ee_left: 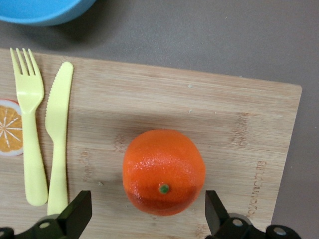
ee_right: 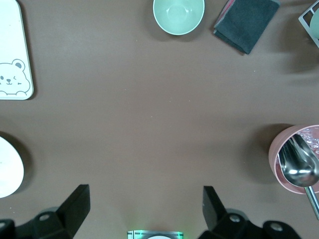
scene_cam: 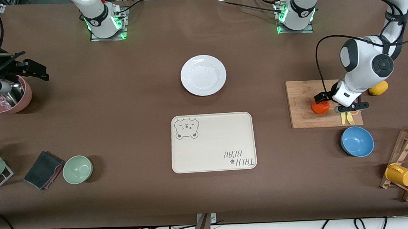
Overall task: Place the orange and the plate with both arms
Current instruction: 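Lower the left gripper and close it on the orange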
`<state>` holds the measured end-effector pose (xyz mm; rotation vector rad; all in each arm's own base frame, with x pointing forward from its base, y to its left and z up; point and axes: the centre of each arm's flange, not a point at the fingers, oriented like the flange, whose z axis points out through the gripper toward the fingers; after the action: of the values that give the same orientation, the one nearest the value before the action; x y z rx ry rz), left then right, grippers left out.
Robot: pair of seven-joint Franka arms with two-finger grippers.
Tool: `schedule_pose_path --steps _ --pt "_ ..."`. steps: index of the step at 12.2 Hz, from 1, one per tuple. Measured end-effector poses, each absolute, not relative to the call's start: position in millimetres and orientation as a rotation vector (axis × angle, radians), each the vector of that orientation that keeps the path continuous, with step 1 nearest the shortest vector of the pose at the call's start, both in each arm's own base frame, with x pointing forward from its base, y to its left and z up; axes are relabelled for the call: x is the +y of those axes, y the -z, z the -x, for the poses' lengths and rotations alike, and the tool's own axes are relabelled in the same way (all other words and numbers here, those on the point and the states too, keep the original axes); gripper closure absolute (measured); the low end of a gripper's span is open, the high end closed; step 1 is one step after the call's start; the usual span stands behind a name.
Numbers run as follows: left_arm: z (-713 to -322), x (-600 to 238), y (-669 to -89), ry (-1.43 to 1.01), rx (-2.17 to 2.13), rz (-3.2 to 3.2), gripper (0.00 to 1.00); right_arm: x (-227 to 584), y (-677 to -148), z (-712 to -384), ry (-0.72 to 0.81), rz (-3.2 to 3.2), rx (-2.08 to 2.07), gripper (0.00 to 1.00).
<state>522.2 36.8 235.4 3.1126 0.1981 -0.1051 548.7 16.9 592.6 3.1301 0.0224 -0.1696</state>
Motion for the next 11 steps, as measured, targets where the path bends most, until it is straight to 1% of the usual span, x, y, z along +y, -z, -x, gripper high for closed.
schedule_pose_path --steps 8,10,11 --pt "-518 33 -208 0.138 0.188 -3.113 0.00 17 -593 -549 0.170 -3.130 0.022 0.00" --pt "-518 32 -204 0.147 0.188 -3.112 0.04 17 -592 -549 0.170 -3.130 0.022 0.00" --pt "-518 32 -203 0.147 0.188 -3.113 0.05 17 -593 -549 0.169 -3.130 0.022 0.00"
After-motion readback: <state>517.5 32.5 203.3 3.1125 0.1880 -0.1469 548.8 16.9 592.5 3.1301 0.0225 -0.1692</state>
